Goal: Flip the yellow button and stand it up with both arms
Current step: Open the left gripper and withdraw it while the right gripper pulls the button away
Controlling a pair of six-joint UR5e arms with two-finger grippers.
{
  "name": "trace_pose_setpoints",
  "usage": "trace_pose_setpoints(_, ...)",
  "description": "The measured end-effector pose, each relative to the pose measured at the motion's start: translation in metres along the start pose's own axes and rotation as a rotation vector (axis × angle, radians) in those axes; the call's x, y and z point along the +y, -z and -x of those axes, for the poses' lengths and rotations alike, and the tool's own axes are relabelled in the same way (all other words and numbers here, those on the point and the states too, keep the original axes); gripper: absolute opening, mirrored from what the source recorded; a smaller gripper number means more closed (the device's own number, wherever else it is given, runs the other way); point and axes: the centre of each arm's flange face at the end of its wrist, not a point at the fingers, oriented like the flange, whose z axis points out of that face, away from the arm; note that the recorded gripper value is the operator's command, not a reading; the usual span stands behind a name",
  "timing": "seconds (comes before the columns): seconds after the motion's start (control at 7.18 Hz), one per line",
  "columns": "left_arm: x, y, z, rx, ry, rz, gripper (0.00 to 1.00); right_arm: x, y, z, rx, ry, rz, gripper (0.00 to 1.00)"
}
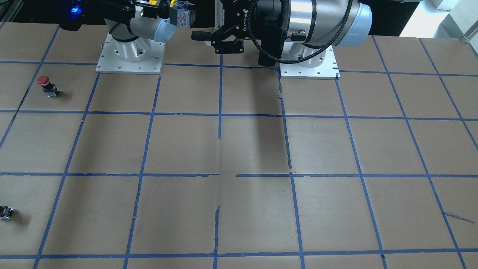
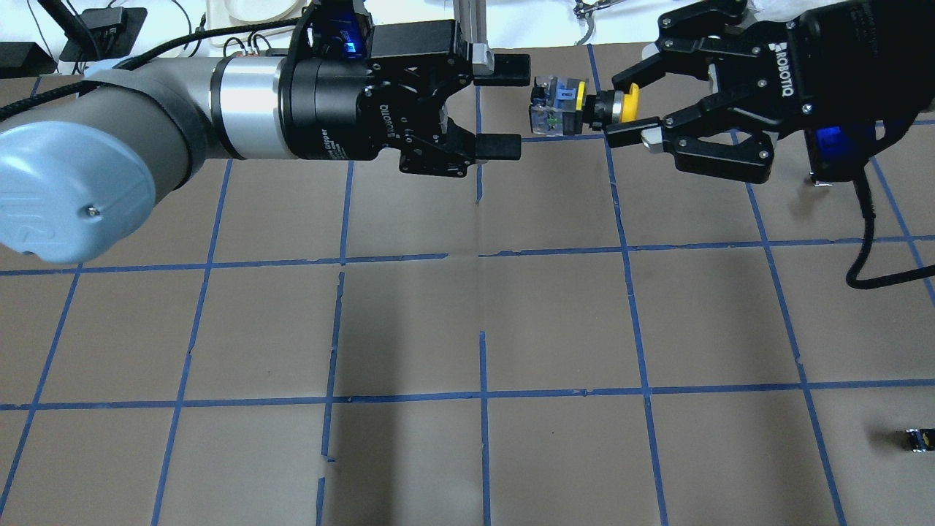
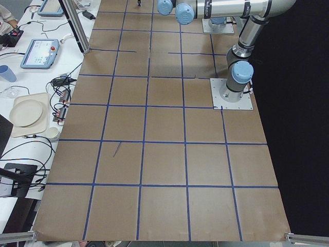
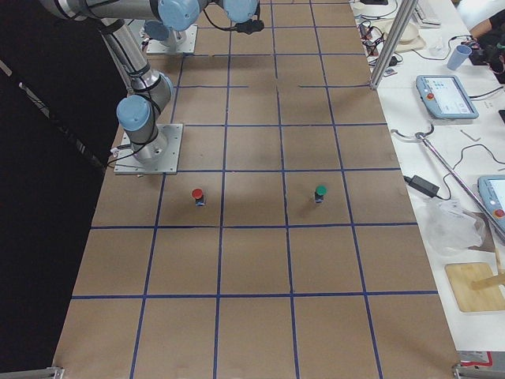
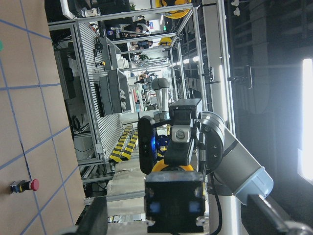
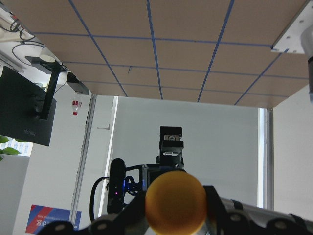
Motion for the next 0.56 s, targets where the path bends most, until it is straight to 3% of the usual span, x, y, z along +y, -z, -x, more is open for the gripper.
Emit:
trace_pose_setpoints(0.28,-0.006,0.024,-0.003,-0.149,0.071,0.024,1.0,-0.023,0.014,0.018,0.036,0.092,-0.161,0.29)
trace_pose_setpoints(0.56,-0.024,0.043,-0.019,-0.404,0.177,0.054,1.0,-0.045,0.023,0.038,0.108,0.209,-0.293,0.29)
